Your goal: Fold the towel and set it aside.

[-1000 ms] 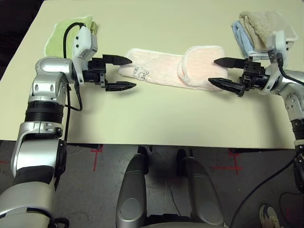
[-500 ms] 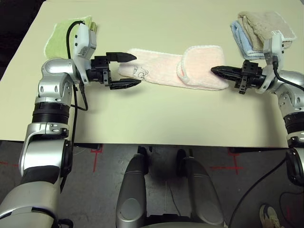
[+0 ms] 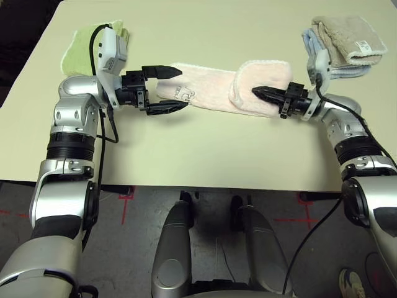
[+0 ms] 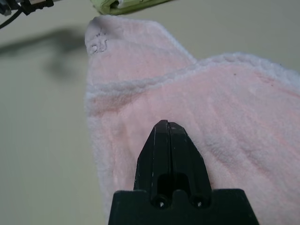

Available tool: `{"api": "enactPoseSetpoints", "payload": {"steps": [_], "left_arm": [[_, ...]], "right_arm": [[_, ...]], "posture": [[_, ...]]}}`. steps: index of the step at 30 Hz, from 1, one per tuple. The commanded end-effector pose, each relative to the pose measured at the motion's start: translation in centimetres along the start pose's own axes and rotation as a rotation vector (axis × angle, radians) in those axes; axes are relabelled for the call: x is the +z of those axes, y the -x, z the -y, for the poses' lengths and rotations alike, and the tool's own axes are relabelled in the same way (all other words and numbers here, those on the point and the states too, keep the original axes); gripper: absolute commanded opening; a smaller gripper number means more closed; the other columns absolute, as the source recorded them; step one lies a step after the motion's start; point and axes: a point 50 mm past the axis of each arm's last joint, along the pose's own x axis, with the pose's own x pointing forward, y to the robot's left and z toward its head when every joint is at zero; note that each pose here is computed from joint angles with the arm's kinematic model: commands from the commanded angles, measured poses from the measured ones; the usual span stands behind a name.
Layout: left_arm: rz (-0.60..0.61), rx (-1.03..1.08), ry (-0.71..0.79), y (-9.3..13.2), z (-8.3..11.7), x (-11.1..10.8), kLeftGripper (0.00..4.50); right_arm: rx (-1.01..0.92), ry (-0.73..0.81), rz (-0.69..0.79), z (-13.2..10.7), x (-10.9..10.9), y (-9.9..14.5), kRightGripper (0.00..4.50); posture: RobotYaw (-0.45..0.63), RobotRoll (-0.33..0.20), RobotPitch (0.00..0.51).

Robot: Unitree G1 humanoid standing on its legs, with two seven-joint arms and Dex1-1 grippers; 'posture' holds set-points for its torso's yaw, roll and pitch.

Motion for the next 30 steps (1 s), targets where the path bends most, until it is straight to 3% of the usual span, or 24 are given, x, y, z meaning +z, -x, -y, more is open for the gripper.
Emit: {"api": "enactPoseSetpoints", "payload": {"steps": [1,11,23,30], "left_arm": [[-0.014,-0.012,-0.017,0.3,0.2,0.4,4.50],[-0.016,-0.013,-0.015,0.0,0.2,0.2,4.50],[-0.027,-0.014,-0.015,0.0,0.3,0.2,4.50],[-0.037,-0.010,-0.009,0.1,0.3,0.2,4.50]], "right_arm": [[-0.008,-0.066,-0.094,-0.3,-2.3,1.6,0.03],[-0.089,-0.060,0.120,1.9,2.9,1.5,0.03],[-0.332,-0.175,0.143,2.8,2.5,-0.6,0.03],[-0.410,-0.227,-0.043,2.3,0.5,-2.9,0.03]], "posture": [[0.11,0.000,0.316],[0.09,0.000,0.317],[0.09,0.000,0.318],[0.10,0.000,0.322]]}}
